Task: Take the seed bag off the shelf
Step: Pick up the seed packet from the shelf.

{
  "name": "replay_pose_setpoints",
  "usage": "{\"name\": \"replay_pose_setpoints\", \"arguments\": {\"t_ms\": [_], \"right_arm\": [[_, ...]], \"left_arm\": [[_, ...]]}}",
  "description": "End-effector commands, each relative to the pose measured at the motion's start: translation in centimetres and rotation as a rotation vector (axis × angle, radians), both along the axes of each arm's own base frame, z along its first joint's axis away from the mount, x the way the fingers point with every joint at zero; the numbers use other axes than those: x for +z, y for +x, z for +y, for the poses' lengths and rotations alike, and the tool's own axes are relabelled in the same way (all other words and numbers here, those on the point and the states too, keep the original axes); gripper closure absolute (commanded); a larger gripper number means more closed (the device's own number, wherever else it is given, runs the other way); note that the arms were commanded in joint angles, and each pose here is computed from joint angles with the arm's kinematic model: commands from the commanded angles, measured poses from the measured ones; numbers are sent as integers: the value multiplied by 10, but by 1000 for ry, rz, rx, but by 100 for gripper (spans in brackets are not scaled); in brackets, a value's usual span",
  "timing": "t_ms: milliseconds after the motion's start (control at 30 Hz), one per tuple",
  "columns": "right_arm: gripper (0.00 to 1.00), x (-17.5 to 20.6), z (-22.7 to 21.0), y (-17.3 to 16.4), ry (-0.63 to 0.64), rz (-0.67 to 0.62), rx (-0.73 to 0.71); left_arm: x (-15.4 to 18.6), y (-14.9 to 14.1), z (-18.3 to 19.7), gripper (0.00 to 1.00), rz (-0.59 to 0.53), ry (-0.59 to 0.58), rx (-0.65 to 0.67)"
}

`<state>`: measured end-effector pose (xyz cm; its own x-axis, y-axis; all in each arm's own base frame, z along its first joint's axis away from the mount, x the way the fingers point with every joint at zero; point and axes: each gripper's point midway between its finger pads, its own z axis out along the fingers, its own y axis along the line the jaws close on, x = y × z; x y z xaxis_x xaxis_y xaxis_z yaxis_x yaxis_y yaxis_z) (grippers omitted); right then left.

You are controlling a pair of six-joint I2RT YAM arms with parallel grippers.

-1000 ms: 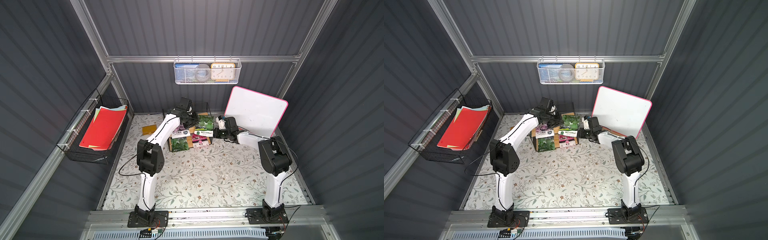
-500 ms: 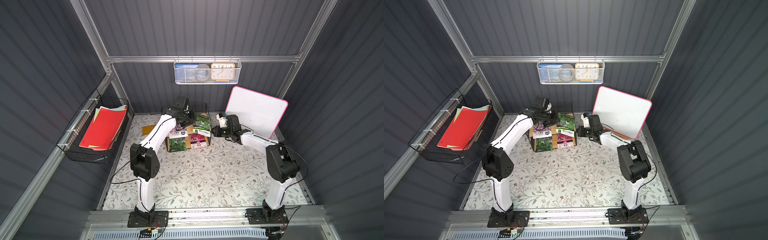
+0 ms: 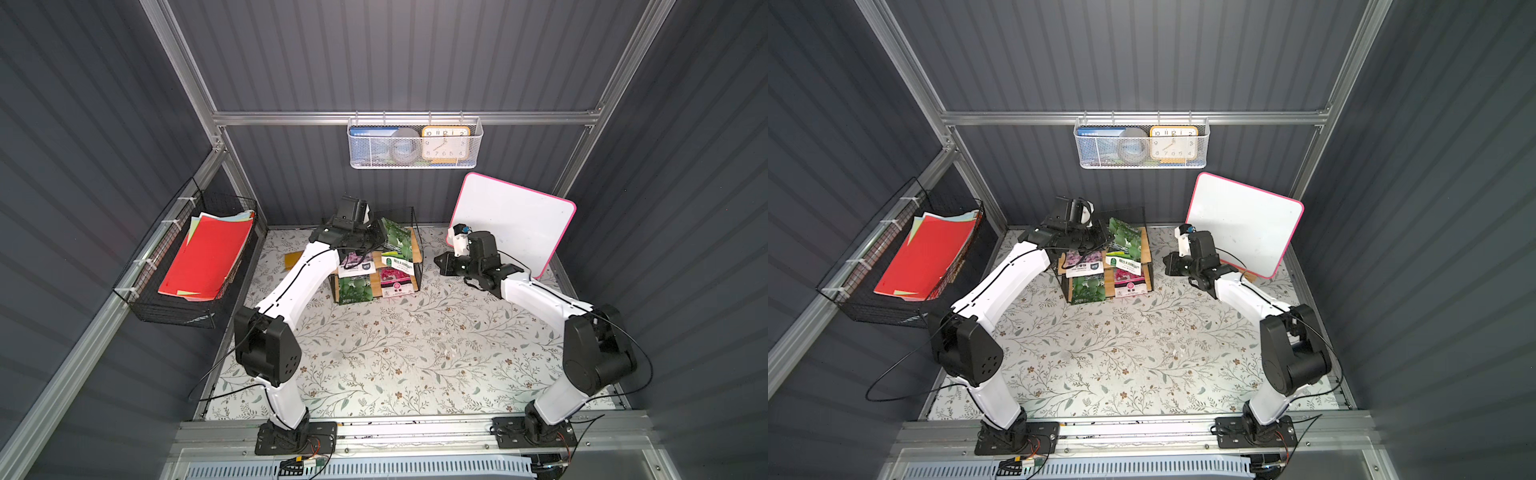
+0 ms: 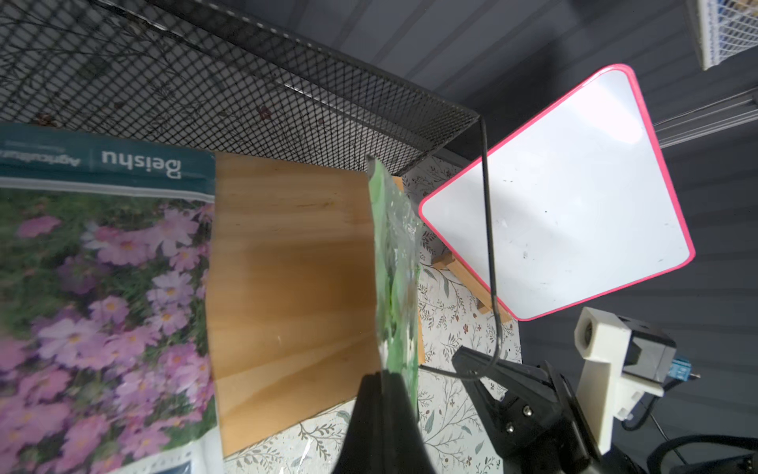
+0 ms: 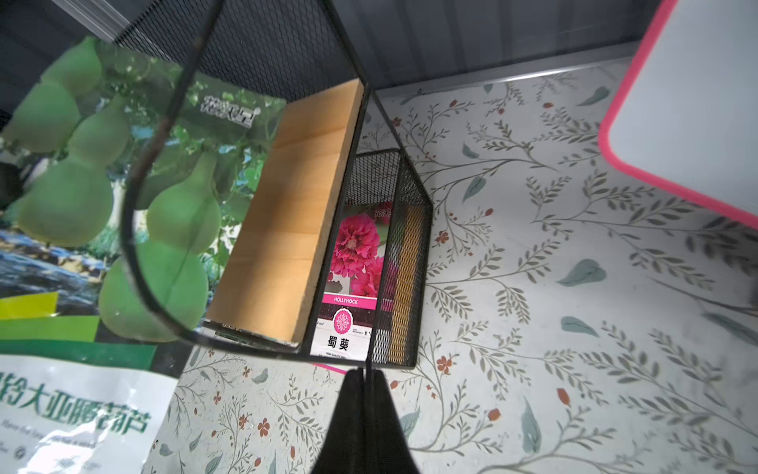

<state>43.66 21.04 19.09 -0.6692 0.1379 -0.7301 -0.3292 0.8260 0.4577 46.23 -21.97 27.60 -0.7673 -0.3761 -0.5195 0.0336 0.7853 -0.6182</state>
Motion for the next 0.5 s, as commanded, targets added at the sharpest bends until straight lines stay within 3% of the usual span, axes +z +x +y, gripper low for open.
{"name": "replay_pose_setpoints", "arguments": {"t_ms": [0,267,467], "right_arm": [[100,9,-19,-9,-46,-17,-54],[100,37,-43,-36,-51,-51,-110],[100,54,-50,-60,-27,-61,-111]], "left_arm": [[50,-12,3,100,-144,-74,-11],[89,-63,4,100,-293,-179,-107],[62,-112,-1,100,-297,-322,-196]]}}
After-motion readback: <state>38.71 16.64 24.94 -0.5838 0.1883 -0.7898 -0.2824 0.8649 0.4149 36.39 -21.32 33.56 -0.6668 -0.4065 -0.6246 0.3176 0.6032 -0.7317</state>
